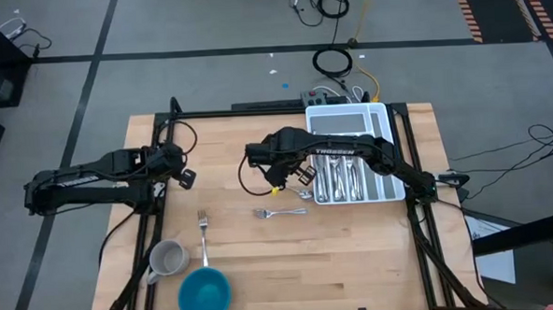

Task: Sort silverware
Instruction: Put the table knife into the silverware tray

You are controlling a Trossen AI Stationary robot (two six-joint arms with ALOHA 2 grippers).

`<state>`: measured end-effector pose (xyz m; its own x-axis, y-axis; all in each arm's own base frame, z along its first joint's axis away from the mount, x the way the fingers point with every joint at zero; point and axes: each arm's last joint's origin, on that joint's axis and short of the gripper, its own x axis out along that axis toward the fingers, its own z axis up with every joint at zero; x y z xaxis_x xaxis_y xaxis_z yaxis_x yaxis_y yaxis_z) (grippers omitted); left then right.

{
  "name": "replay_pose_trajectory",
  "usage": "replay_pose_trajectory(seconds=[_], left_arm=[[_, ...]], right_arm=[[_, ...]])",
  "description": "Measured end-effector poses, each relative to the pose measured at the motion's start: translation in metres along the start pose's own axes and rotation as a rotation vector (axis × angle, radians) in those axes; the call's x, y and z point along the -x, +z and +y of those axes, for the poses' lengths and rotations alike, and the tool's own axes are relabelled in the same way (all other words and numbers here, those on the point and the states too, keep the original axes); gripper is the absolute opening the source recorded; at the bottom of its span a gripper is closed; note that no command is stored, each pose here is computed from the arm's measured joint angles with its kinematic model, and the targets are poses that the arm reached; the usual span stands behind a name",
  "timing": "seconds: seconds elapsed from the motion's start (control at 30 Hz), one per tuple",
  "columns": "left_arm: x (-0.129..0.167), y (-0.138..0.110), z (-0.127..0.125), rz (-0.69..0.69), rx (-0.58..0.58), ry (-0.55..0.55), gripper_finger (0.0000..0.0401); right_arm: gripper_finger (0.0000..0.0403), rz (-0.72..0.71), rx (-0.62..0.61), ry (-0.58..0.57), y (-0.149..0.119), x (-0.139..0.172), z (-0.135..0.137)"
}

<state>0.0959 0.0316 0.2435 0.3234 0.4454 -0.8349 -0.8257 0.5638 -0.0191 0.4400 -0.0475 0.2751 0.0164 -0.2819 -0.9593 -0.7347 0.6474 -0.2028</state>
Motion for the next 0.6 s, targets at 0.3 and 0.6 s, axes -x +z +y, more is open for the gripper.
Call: replay_pose_trajectory(seconds=[0.3,0.6], left_arm=[[-0.006,-0.001,-0.003,-0.02,0.062,-0.023,0.0],[-0.005,0.008,-0.009,-0.101,0.104,-0.091,0.0]], right_arm=[[0.0,-0.224,-0.086,-0.043,-0.018,0.074,0.027],[0.0,-0.354,-0.212,-0.07,-0.064,0.129,0.062]])
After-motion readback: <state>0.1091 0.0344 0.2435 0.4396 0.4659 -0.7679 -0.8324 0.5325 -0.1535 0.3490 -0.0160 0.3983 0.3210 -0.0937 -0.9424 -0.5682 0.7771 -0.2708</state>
